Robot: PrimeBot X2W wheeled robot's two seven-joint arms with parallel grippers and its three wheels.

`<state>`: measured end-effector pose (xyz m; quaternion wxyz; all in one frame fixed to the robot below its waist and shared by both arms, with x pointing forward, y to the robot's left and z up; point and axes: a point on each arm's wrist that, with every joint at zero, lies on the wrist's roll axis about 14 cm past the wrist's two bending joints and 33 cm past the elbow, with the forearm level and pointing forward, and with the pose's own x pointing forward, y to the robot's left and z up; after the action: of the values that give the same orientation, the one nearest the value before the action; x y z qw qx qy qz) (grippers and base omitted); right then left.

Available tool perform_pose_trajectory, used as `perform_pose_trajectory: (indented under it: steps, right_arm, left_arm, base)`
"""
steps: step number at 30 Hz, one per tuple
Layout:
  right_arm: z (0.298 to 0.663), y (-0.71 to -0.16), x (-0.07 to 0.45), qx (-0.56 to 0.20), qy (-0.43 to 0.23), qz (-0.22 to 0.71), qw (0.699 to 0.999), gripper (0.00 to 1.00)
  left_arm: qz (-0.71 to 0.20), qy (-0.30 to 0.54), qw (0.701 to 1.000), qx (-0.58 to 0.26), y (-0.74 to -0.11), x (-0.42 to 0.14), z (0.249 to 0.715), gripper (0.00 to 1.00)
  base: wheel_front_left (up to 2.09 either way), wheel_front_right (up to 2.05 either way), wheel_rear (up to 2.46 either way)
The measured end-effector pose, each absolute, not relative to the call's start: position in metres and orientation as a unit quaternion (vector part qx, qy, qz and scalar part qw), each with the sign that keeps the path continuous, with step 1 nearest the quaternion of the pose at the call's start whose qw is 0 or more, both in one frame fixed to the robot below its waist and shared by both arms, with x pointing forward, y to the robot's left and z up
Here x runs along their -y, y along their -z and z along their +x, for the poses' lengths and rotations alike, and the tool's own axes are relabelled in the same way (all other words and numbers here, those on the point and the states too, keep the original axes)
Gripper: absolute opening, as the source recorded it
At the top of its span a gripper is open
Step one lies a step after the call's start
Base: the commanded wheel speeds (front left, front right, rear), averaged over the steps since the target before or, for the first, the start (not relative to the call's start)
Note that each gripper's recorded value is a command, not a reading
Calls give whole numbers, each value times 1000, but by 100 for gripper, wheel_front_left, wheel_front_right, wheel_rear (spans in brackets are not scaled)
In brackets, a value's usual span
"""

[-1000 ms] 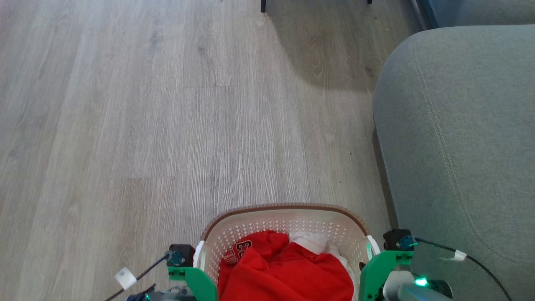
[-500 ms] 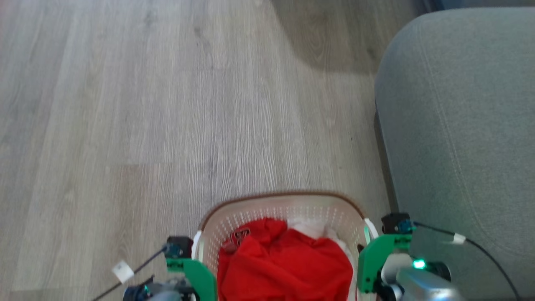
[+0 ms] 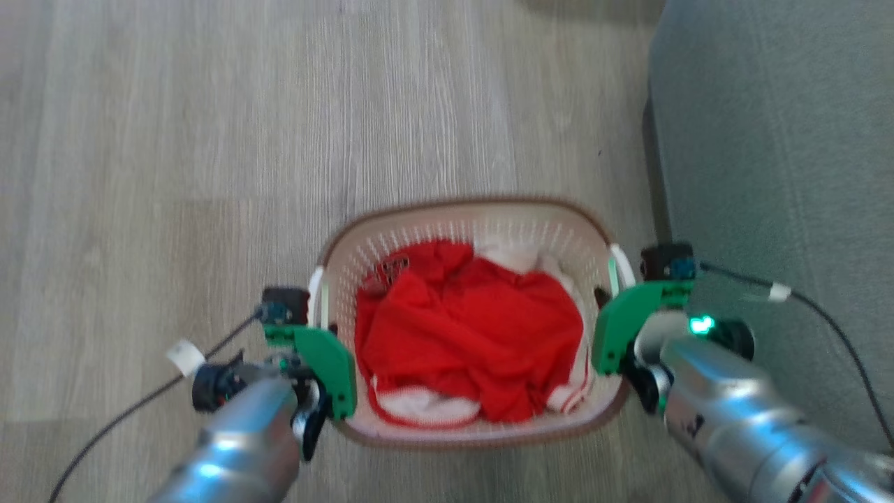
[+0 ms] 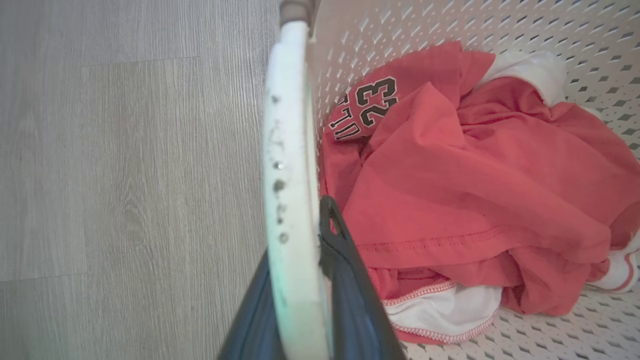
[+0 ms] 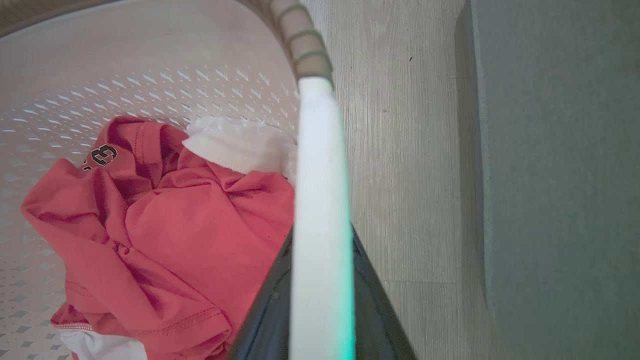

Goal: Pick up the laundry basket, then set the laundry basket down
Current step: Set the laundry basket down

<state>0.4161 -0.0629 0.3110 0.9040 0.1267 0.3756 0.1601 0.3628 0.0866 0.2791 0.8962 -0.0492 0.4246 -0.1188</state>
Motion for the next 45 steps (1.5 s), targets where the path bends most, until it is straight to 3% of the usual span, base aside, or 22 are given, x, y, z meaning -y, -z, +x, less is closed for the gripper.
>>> perform_pose_trajectory:
  steps: [21,34,45]
  right_arm:
    - [526,-239,55,-376,-170,114,904,0]
    - [528,-164,54,-415,-165,117,887,0]
    - [521,-139,57,-430,-159,114,881,0]
  left_arm:
    - [-41,121,900,-417,-218,-90,470,0]
    - [-40,119,883,-452,-157,-91,473,0]
    - [-42,126,873,-469,-135,-87,463,0]
  base:
    - [0,0,0]
    - [0,0,0]
    - [0,0,0]
